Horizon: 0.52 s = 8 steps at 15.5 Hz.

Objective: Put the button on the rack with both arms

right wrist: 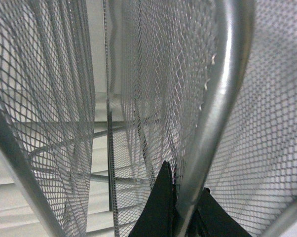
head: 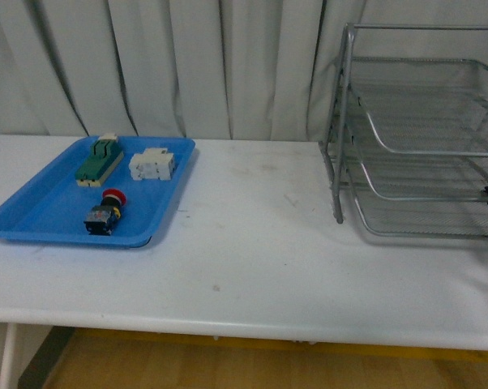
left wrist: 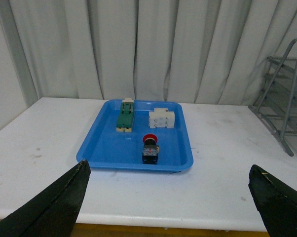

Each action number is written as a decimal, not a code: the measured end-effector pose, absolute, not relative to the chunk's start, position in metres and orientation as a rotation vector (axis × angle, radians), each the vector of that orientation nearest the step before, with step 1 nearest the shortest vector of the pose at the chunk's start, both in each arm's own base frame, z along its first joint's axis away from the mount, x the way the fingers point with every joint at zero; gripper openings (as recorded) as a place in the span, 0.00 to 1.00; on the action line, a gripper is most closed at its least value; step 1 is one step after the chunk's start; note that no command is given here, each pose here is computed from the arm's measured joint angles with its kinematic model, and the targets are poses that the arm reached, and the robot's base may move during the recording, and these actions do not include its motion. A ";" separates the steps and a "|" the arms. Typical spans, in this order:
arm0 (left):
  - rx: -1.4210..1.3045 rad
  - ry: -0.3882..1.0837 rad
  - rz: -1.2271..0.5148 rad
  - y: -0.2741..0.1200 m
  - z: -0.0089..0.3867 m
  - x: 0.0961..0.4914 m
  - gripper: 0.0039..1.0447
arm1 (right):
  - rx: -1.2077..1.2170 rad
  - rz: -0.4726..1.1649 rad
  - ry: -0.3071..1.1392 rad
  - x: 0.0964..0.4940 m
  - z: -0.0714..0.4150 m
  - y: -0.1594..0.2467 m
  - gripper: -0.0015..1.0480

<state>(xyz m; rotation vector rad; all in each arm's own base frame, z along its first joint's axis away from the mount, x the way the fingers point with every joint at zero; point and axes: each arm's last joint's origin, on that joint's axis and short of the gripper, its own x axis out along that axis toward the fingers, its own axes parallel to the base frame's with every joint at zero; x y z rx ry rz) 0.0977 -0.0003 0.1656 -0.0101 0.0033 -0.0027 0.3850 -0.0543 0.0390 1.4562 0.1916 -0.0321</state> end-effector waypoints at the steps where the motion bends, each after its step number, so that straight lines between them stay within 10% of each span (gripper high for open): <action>1: -0.010 0.003 -0.003 0.000 0.166 0.098 0.94 | 1.466 -0.044 0.205 0.379 0.036 -0.056 0.04; 8: -0.010 0.003 -0.003 0.000 0.166 0.098 0.94 | 1.507 -0.099 0.288 0.330 0.037 -0.063 0.03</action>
